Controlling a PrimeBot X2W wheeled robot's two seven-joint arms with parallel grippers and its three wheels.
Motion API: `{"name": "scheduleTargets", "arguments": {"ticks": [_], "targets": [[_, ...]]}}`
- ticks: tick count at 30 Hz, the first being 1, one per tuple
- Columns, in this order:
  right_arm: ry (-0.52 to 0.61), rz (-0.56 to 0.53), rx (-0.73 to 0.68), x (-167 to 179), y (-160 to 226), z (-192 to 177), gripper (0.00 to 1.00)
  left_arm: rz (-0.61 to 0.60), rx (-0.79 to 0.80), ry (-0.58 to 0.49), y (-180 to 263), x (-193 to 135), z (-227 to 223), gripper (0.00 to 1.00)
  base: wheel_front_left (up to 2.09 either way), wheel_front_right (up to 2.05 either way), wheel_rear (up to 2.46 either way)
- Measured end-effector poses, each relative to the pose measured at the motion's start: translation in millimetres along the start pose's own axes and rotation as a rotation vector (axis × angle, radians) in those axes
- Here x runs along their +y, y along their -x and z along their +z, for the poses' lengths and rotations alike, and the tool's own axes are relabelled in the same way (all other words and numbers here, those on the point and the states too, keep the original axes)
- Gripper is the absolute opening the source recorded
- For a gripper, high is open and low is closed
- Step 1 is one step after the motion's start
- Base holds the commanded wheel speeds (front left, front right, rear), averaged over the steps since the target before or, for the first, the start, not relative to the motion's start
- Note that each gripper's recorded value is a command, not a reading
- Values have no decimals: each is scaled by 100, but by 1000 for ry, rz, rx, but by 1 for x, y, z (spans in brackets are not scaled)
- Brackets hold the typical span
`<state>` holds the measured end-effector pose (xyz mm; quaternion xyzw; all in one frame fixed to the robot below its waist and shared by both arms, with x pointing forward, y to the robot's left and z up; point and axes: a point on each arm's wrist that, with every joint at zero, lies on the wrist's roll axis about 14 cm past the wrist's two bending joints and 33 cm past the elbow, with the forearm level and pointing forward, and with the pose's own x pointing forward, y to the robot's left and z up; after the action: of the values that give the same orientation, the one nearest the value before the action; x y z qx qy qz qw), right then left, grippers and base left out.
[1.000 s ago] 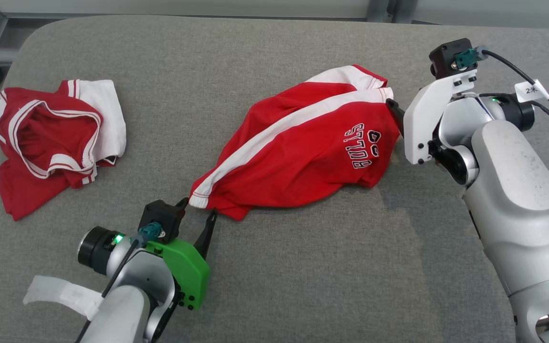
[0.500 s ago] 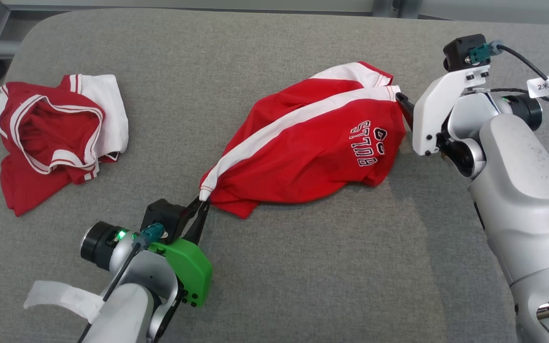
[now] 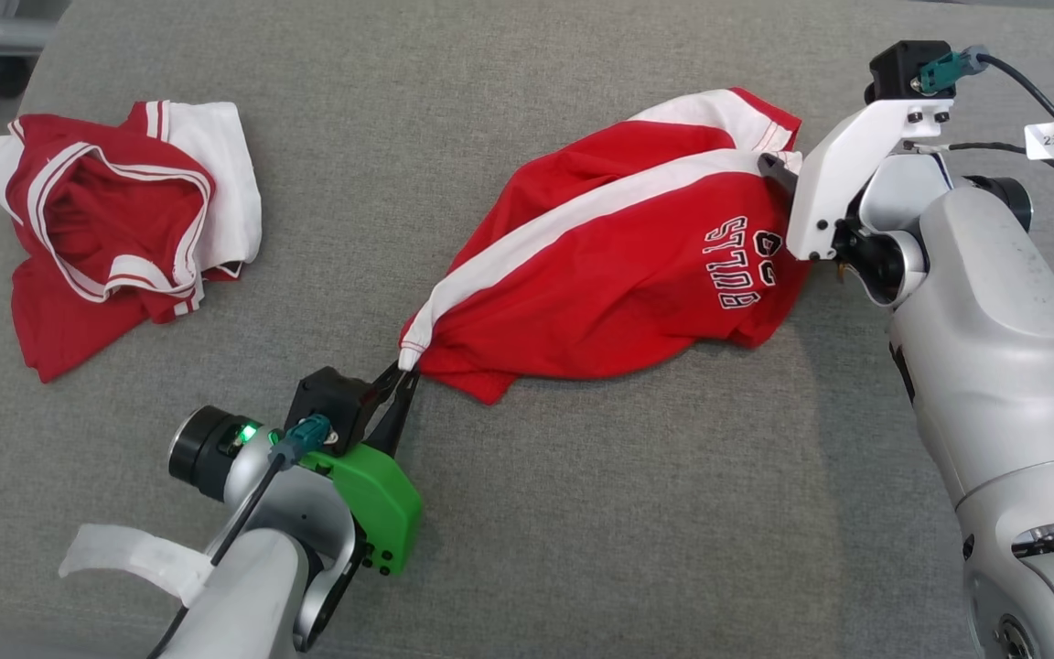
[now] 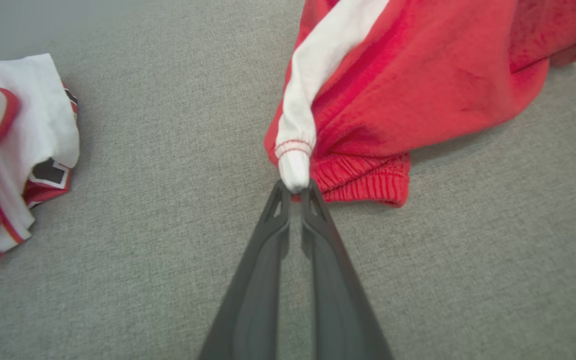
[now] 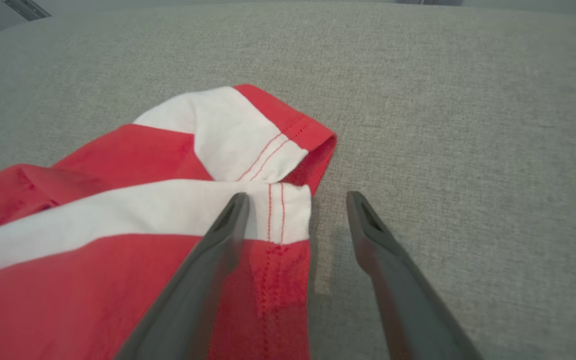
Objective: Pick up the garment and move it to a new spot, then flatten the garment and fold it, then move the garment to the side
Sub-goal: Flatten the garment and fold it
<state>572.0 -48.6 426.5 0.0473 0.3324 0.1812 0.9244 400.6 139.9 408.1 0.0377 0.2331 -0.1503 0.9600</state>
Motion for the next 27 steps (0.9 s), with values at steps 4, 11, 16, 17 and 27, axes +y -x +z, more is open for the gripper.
{"name": "scheduleTargets", "arguments": {"ticks": [4, 11, 16, 17, 27], "targets": [[-5, 18, 20, 7, -9, -5, 49, 6, 5, 8, -2, 2, -3, 0, 0, 0, 0], [-47, 11, 85, 3, -16, -20, 56, 10, 21, 16, -3, 3, -8, 0, 0, 0, 0], [-46, 3, 110, 0, -20, -25, 49, 12, 27, 20, -6, 4, -10, 0, 0, 0, 0], [-48, 3, 121, 0, -21, -27, 47, 11, 29, 22, -6, 4, -10, 0, 0, 0, 0], [-14, 27, 178, 9, -23, -34, 37, 19, 28, 29, -11, 7, -11, 0, 0, 0, 0]]}}
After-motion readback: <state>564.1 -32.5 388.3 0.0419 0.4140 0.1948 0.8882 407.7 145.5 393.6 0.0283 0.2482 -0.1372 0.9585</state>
